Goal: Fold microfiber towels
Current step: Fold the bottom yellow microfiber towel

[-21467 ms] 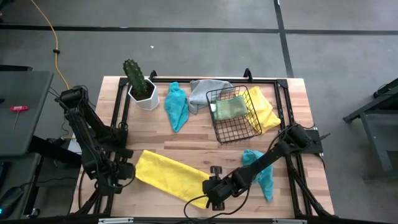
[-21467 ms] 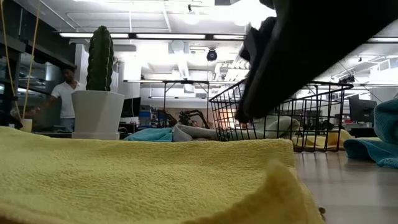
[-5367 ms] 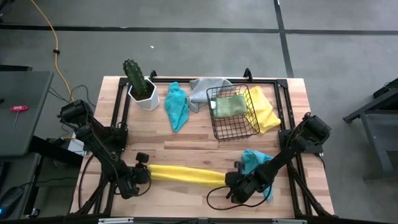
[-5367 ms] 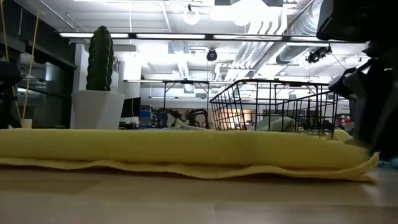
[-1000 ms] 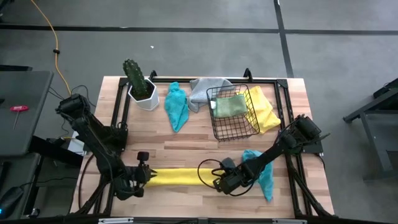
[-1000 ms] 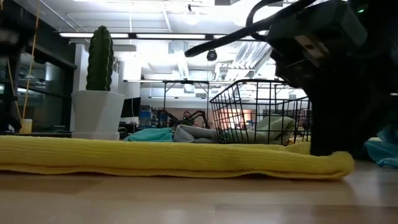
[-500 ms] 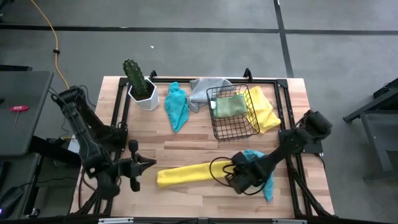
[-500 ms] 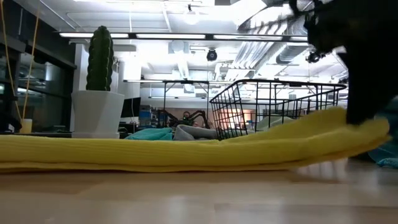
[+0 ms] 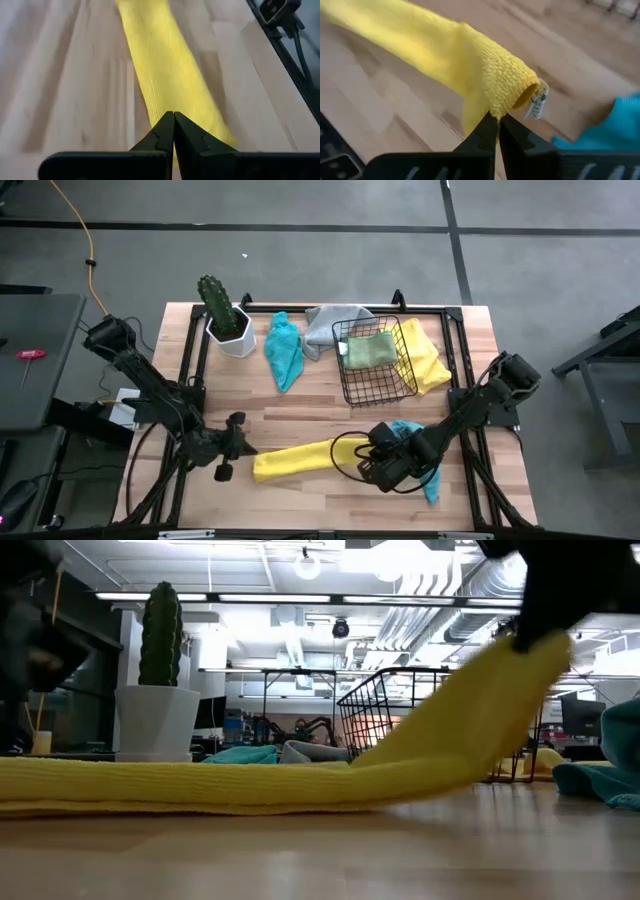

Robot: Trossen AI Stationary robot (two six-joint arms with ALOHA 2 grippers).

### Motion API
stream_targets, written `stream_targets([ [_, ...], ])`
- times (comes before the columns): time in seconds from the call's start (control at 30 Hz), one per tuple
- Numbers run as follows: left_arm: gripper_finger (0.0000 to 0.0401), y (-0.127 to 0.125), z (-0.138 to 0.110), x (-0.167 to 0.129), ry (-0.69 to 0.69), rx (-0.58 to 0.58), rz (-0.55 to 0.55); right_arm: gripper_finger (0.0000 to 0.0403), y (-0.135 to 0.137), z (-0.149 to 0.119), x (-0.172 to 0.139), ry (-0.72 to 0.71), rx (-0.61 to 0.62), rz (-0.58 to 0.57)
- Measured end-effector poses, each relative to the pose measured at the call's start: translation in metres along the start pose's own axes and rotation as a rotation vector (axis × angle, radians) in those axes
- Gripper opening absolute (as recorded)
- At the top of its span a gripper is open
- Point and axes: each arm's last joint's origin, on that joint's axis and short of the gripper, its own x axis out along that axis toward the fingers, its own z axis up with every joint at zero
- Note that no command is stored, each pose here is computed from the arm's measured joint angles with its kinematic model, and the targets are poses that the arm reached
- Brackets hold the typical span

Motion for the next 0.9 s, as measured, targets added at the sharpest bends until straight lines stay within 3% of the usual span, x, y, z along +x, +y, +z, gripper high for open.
stream_targets([
  [0.33, 0.0000, -0.007, -0.030, -0.007, 0.067, -0.116, -0.044, 0.0000, 0.026, 0.023, -0.017, -0.168, -0.017, 0.147],
  [0.53, 0.0000, -0.011, -0.039, 0.003, 0.122, -0.146, -0.041, 0.0000, 0.041, 0.035, -0.001, -0.211, -0.030, 0.236],
  [0.73, 0.0000, -0.023, -0.050, 0.023, 0.166, -0.183, -0.130, 0.0000, 0.049, 0.036, 0.017, -0.188, -0.071, 0.267],
  [0.9, 0.0000, -0.022, -0.054, 0.036, 0.159, -0.192, -0.101, 0.0000, 0.058, 0.035, 0.028, -0.194, -0.105, 0.326],
])
